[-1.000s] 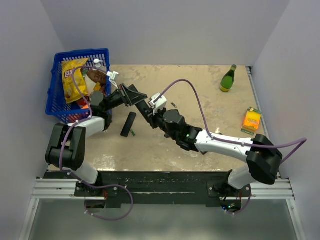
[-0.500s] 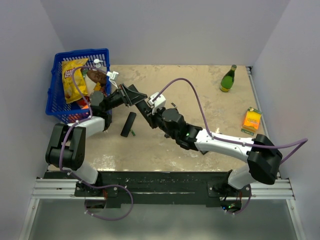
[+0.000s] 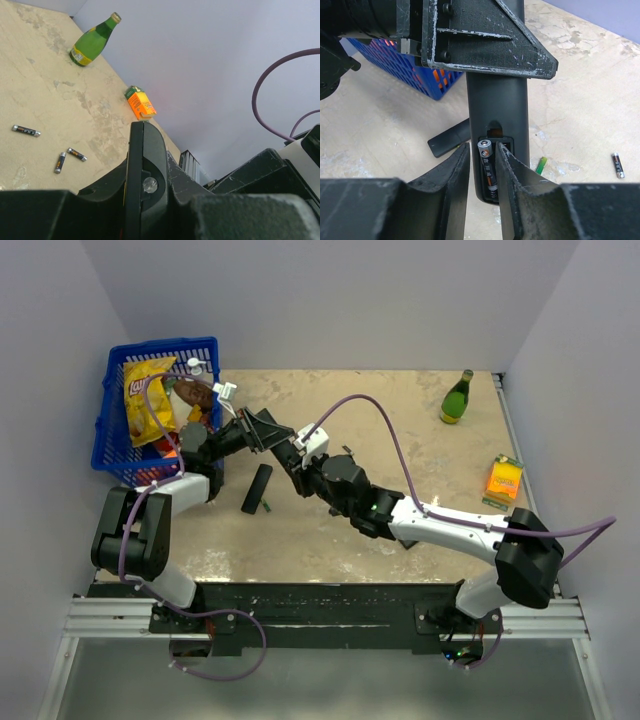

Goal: Load the batteries into the remote control

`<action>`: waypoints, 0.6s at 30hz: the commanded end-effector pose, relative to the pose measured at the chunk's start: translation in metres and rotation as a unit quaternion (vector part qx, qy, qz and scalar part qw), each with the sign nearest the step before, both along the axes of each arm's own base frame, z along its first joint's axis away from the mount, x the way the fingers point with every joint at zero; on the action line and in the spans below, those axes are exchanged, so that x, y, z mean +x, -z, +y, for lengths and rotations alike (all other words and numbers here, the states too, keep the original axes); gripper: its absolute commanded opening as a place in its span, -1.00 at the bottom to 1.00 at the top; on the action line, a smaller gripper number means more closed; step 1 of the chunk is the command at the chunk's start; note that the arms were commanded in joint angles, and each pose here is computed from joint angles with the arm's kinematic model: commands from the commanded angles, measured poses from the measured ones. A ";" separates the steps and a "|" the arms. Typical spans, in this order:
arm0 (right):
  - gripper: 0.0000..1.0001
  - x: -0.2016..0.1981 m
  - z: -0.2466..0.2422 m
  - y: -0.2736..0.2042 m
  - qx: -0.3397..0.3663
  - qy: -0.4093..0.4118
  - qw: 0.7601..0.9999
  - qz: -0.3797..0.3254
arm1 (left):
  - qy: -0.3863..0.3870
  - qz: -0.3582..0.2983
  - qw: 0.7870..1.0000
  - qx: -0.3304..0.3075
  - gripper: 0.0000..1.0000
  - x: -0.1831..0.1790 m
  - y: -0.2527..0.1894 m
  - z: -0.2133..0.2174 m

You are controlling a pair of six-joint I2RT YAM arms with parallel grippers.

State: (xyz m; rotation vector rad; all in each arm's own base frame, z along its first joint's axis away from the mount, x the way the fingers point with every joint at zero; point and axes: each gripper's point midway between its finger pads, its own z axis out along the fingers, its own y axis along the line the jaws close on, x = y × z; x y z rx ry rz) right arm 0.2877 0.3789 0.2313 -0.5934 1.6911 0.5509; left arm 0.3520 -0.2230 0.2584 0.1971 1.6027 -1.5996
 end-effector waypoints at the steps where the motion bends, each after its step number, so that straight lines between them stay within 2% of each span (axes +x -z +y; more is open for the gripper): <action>1: -0.30 0.005 0.002 -0.030 0.028 0.011 0.999 -0.018 | 0.004 -0.028 1.000 -0.009 -1.00 -0.006 -0.011 0.001; 14: -0.12 0.007 -0.005 -0.059 0.029 0.025 0.999 -0.028 | 0.007 -0.032 0.999 -0.011 -1.00 -0.007 -0.012 0.001; 18: 0.23 0.011 -0.014 -0.075 0.041 0.058 0.997 -0.010 | 0.008 -0.033 0.999 -0.012 -1.00 -0.008 -0.013 0.001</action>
